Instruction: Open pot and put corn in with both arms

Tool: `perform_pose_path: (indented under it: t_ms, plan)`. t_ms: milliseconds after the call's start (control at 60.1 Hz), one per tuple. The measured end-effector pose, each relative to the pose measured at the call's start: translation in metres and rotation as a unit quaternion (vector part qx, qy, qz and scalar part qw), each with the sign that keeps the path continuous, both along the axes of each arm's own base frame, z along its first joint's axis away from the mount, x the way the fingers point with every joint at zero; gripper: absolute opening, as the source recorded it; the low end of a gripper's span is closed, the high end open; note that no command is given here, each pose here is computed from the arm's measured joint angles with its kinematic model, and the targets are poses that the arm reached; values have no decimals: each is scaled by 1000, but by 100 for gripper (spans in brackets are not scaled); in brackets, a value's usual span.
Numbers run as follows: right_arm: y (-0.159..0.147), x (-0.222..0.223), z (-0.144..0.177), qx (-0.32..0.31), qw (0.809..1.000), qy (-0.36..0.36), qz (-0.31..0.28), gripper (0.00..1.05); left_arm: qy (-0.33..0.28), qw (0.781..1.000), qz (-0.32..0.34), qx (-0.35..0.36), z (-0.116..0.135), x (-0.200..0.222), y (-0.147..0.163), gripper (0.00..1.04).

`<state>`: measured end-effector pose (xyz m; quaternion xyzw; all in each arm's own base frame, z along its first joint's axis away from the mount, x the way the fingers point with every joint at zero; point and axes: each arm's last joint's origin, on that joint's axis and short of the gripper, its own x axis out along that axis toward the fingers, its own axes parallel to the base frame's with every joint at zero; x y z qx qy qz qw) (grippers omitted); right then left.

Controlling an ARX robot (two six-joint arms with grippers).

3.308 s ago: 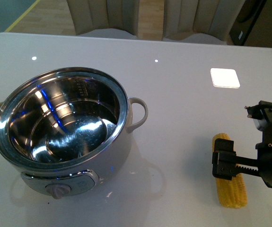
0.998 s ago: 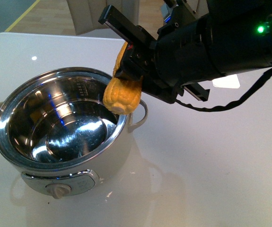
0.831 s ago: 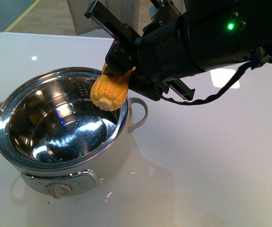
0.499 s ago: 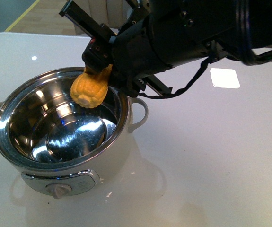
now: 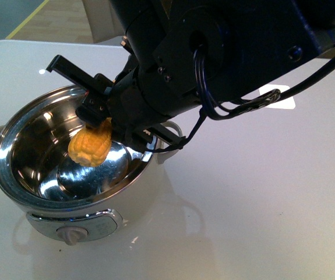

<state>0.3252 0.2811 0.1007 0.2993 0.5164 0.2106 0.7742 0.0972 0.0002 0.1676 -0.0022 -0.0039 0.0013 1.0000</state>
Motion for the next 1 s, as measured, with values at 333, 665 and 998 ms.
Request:
perform_pose_path:
  t_ms: [333, 665, 998]
  plan:
    - [5, -5, -7, -14, 1000, 7, 10, 49, 0, 1000, 0, 0, 0, 0, 0, 98]
    - [-16, -3, 2, 20, 1000, 4, -18, 97, 0, 1000, 0, 0, 0, 0, 0, 98]
    - [-111, -20, 66, 63, 987, -78, -128, 96, 0, 1000, 0, 0, 0, 0, 0, 98]
